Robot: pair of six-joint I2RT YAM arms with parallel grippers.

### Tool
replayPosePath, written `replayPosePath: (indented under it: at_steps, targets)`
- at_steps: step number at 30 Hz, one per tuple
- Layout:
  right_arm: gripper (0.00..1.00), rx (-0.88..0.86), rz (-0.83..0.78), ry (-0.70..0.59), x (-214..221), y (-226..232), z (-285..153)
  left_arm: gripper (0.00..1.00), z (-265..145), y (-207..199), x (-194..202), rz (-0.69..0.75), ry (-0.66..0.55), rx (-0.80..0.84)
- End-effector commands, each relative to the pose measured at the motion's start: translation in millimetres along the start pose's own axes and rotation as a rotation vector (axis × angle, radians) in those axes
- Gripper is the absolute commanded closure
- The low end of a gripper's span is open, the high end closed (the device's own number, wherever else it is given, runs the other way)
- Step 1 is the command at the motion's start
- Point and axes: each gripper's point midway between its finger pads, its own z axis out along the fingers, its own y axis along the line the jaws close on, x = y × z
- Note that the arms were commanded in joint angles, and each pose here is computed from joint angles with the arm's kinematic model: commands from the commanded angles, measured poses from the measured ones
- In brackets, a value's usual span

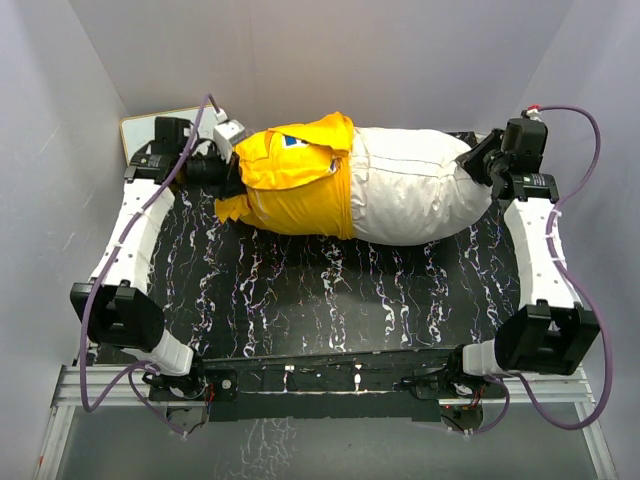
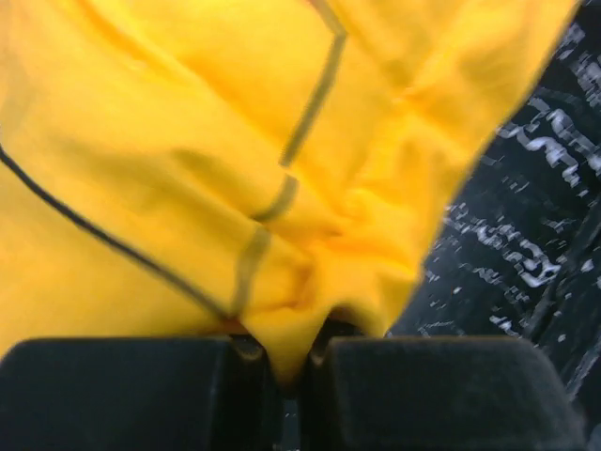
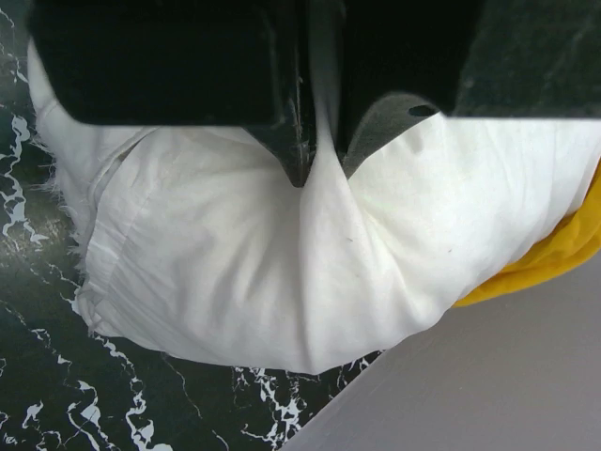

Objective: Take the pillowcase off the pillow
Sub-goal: Remove the pillow from the pillowcase.

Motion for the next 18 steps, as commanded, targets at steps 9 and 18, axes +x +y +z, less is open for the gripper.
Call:
replayPosePath:
  at_steps: [9, 18]
  targets:
    - [0.92, -0.147, -0.025, -0.098, -19, 55, -137, 1.00, -142, -119, -142, -0.040, -0.322, 0.167]
    - [0.92, 0.071, -0.123, 0.048, 5, 1, -46, 1.00, -96, -43, -77, -0.254, -0.032, -0.109]
